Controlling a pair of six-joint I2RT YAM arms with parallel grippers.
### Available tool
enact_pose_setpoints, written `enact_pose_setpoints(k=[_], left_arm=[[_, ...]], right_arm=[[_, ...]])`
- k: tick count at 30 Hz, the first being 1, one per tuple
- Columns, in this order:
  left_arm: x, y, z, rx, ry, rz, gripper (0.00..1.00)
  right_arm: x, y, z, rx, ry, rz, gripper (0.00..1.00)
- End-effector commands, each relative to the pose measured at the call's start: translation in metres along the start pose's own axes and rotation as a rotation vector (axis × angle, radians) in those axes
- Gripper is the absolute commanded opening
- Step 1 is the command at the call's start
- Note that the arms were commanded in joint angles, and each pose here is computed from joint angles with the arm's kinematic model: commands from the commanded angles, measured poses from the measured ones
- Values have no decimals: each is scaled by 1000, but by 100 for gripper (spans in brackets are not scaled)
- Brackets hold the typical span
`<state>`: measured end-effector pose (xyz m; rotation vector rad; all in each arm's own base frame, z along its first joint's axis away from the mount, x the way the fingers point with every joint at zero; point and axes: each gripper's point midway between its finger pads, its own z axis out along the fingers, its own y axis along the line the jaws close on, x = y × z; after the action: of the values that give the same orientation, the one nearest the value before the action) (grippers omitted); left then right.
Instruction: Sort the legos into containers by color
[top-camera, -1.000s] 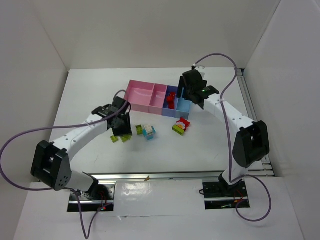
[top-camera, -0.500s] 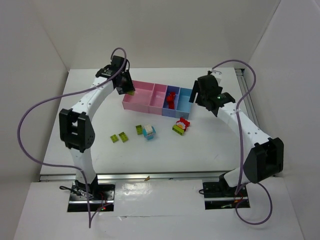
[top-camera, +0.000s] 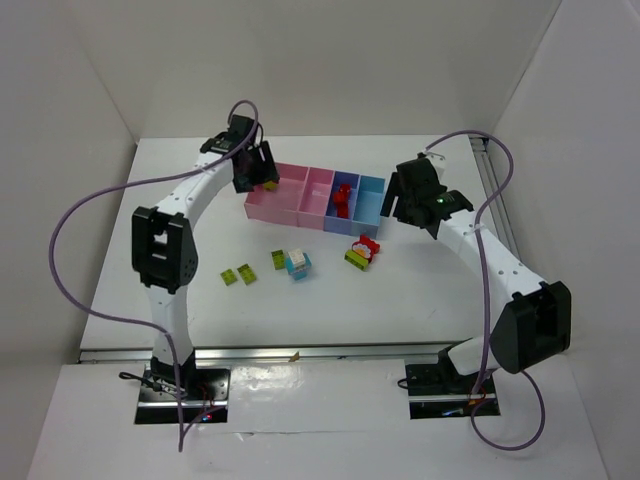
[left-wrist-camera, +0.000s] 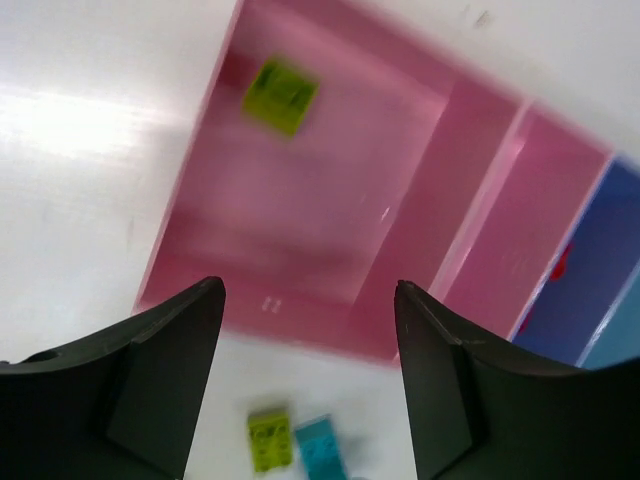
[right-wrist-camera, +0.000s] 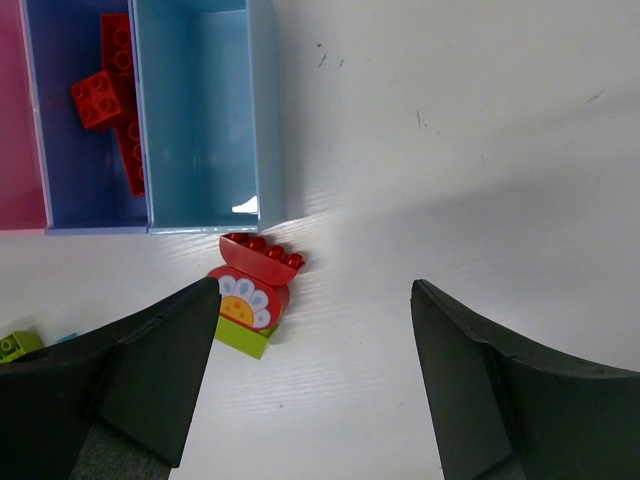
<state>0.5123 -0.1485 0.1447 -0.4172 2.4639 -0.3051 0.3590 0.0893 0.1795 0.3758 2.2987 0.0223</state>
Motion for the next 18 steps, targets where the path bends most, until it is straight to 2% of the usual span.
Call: enact_pose_setpoints(k=[1,2,3,4,6,8,9,11,18], left_arm=[[18,27,-58,-48,-14,4,79],[30,37,-67,-66,-5,-6,79],[35,40,-95,-48,-34,-19,78],[72,65,-89,-108,35,-52,76],[118,94,-103,-153,69,-137,75],[143,108,-107,-163,74,-195,75],[169,125,-106,-206,105,-239,75],[177,133,-114,-206,90,-282,70],[212,164,-94,-283,193,-336,70]], right_arm=[[-4,0,-4,-9,-13,12,84],[-4,0,-4,-9,-13,12,84],[-5,1,-1,-10,-16,2,84],[-5,1,-1,-10,-16,2,84],[-3,7,6,-32,-8,-16,84],[3,9,11,-37,16,-37,84],[7,9,16,-38,35,-51,84],[2,13,17,-41,28,-49,84],[5,10,19,-24,40,-65,84]])
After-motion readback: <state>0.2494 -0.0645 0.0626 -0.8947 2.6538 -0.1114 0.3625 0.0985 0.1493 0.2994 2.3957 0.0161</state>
